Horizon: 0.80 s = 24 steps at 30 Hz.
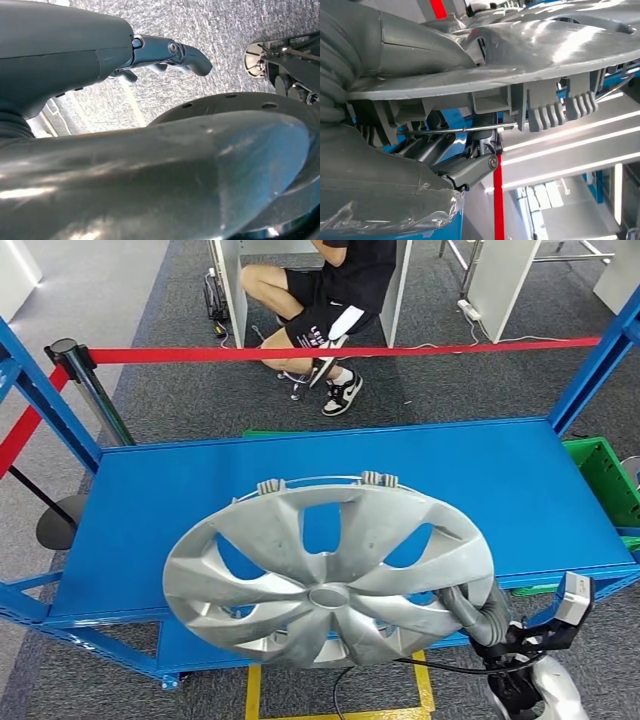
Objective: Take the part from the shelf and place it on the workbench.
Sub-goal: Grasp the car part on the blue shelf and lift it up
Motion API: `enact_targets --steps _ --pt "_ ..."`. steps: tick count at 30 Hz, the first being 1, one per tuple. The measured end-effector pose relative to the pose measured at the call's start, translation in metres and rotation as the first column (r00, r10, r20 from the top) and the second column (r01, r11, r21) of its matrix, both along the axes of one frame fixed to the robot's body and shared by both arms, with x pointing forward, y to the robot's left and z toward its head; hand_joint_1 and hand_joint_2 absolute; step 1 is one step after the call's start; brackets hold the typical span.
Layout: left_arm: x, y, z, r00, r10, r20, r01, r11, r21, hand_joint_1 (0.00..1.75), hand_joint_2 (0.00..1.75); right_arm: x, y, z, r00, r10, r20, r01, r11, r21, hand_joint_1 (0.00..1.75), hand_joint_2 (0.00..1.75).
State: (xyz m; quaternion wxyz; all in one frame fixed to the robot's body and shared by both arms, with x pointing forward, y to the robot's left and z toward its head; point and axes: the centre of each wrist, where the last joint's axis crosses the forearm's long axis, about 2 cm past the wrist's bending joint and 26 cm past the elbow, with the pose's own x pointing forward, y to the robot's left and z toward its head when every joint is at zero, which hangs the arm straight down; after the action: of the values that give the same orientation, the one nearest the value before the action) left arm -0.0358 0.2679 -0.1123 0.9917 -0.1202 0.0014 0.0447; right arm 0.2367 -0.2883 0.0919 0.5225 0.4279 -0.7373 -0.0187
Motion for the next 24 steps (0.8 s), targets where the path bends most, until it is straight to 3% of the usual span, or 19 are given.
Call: enact_targets --steps 6,14,24 --pt "0.004 0.005 0.000 0.999 -0.036 0.000 0.036 0.999 0.002 0.00 0.00 -0.004 -0.001 -0.004 1.000 -0.027 -0.012 0.027 1.000 0.005 1.75 1.75" --pt "0.023 0.032 -0.001 0.974 -0.224 -0.021 0.225 0.974 0.020 0.00 0.00 0.018 0.024 -0.003 1.000 -0.022 0.005 0.022 1.000 -0.014 1.75 1.75" --pt "0.031 0.044 -0.001 0.961 -0.276 -0.013 0.277 0.960 0.035 0.00 0.00 0.031 0.043 -0.001 1.000 -0.014 0.012 0.013 1.000 0.017 1.75 1.75"
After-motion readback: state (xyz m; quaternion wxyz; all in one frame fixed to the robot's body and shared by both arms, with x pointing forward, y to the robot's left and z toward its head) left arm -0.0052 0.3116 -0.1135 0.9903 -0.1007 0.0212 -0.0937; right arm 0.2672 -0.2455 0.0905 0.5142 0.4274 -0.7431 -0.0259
